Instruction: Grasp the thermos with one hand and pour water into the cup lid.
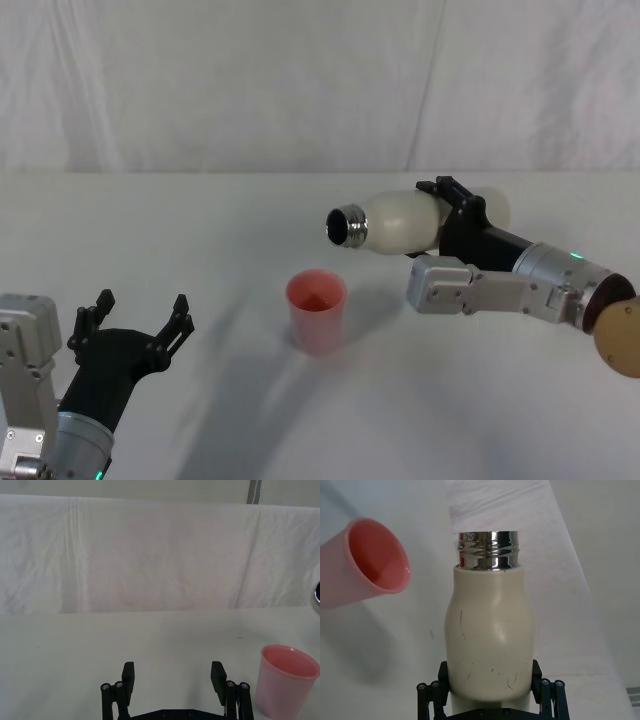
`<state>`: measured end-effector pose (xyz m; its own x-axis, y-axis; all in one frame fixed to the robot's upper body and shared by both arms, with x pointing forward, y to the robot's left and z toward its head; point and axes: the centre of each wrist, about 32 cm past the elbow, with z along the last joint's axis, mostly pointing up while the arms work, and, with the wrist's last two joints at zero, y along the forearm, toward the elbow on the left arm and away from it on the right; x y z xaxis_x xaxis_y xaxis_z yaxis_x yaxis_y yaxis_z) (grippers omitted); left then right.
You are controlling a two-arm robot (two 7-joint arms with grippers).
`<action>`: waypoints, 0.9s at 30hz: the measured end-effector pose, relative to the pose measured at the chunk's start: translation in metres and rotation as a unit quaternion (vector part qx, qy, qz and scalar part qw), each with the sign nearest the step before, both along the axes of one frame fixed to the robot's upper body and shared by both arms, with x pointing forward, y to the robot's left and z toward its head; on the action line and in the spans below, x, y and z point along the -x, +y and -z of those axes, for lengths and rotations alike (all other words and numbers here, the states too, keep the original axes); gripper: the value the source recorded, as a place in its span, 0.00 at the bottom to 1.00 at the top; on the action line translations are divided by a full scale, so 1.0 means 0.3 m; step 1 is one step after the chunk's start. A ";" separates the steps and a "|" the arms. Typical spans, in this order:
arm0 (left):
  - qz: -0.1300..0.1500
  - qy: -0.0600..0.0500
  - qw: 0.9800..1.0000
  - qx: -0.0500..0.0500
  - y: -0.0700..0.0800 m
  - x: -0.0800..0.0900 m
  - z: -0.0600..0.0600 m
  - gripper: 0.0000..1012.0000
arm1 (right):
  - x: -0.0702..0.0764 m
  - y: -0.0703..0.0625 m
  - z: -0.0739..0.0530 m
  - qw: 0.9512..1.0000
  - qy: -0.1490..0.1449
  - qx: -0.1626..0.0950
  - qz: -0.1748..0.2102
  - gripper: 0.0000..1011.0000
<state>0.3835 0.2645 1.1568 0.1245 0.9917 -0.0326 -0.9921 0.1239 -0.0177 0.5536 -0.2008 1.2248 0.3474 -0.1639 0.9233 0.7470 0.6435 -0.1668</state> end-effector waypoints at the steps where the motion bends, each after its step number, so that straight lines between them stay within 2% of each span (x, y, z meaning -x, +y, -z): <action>1: 0.000 0.000 1.000 0.000 0.000 0.000 0.000 0.99 | 0.002 0.003 0.003 1.000 -0.002 0.001 -0.001 0.95; 14: 0.000 0.000 1.000 0.000 0.000 0.000 0.000 0.99 | 0.023 0.050 0.033 0.999 -0.025 0.033 -0.012 0.95; 27: 0.000 0.000 1.000 0.000 0.000 0.000 0.000 0.99 | 0.009 0.065 0.066 0.999 -0.033 0.042 -0.001 0.95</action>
<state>0.3835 0.2645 1.1568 0.1245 0.9917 -0.0327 -0.9921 0.1240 -0.0176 0.5508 -0.1813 1.2048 0.2850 -0.0841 0.9548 0.7572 0.6306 -0.1704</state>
